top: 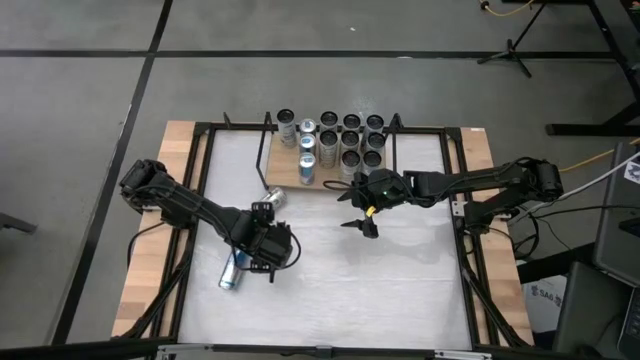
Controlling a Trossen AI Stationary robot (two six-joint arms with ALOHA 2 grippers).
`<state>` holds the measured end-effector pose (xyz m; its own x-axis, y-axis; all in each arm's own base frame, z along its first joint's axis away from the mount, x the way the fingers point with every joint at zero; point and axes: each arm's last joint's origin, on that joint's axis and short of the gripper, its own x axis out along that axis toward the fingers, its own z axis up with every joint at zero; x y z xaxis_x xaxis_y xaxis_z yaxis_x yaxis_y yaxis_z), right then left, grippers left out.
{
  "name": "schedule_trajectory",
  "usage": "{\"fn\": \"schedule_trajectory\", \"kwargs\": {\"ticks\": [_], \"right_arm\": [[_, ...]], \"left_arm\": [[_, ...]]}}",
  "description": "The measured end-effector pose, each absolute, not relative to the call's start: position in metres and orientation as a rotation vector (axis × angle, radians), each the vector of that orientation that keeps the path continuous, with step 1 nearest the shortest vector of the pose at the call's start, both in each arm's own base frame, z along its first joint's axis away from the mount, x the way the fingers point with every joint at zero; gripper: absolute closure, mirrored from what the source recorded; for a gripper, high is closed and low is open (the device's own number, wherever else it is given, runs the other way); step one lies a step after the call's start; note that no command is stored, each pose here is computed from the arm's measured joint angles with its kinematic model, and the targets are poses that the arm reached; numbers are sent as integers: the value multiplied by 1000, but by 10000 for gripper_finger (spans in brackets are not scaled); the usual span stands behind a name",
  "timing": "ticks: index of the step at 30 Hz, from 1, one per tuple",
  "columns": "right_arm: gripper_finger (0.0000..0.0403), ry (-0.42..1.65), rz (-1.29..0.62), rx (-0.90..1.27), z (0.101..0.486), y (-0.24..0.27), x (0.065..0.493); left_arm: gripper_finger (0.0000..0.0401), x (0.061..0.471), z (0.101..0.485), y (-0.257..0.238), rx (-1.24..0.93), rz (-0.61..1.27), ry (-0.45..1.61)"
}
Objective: Place canned beverage on shelf
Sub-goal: Put the white soda can aligned with the other white soda can on the shelf
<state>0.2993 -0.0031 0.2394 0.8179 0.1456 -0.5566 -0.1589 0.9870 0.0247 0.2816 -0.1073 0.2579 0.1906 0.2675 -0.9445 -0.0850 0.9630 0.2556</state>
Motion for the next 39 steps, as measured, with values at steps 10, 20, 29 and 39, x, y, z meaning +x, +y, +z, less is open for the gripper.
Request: {"fn": "schedule_trajectory", "kwargs": {"ticks": [10,20,29,39], "right_arm": [[52,591,162,-23,239,-3,299],[52,591,162,-23,239,-3,299],[52,591,162,-24,240,-3,299],[52,591,162,-24,240,-3,299]], "left_arm": [[34,287,258,-109,122,243,1308],[73,285,258,-109,105,243,1331],[152,287,259,-106,61,257,1331],[161,303,280,-81,-10,238,1303]]}}
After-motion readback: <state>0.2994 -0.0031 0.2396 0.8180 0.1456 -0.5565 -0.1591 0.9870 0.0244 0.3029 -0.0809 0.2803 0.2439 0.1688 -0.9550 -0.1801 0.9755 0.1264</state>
